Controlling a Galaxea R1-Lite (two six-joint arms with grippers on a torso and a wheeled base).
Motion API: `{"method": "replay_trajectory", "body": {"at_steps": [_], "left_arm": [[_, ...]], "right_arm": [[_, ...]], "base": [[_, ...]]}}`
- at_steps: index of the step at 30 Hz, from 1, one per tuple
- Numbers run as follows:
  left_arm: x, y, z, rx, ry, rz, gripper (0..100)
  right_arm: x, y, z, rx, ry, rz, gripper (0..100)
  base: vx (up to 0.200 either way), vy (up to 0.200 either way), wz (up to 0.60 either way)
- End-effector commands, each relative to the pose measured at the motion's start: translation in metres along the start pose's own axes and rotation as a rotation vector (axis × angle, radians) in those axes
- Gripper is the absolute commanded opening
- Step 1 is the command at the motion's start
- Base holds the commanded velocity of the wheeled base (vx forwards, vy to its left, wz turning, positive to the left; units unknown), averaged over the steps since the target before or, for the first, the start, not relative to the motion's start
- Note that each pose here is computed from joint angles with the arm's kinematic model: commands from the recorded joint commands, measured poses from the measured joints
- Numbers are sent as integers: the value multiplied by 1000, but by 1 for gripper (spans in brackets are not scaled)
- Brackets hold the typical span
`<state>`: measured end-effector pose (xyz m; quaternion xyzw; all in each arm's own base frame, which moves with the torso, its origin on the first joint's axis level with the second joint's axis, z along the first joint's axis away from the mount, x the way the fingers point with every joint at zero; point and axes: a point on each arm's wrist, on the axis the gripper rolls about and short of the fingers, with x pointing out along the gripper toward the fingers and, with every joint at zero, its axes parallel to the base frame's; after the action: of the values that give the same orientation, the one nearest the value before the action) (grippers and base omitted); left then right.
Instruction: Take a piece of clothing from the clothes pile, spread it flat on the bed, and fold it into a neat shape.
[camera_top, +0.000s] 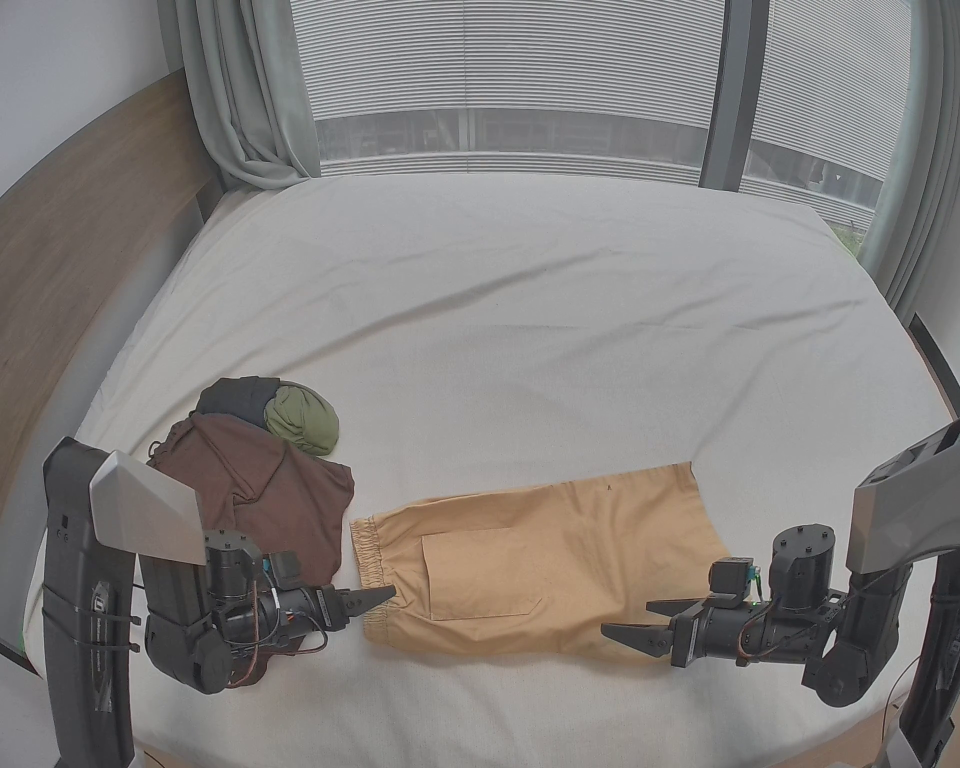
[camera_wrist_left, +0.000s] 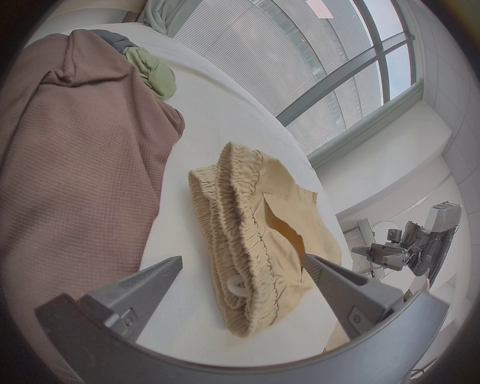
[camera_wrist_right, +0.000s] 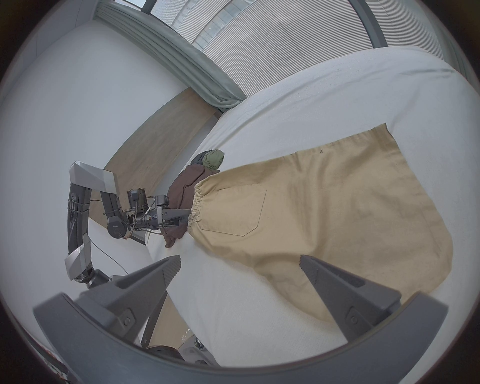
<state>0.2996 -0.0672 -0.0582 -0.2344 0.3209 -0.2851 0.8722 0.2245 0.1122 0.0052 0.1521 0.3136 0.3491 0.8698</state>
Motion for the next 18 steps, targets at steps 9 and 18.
{"method": "replay_trajectory", "body": {"at_steps": [9, 18], "left_arm": [[29, 0, -4, -6, -20, 14, 100], [50, 0, -3, -15, -59, 16, 100]], "right_arm": [[2, 2, 1, -5, -5, 9, 100], [2, 2, 1, -5, -5, 9, 100]], "base": [[0, 0, 0], [0, 0, 0]]}}
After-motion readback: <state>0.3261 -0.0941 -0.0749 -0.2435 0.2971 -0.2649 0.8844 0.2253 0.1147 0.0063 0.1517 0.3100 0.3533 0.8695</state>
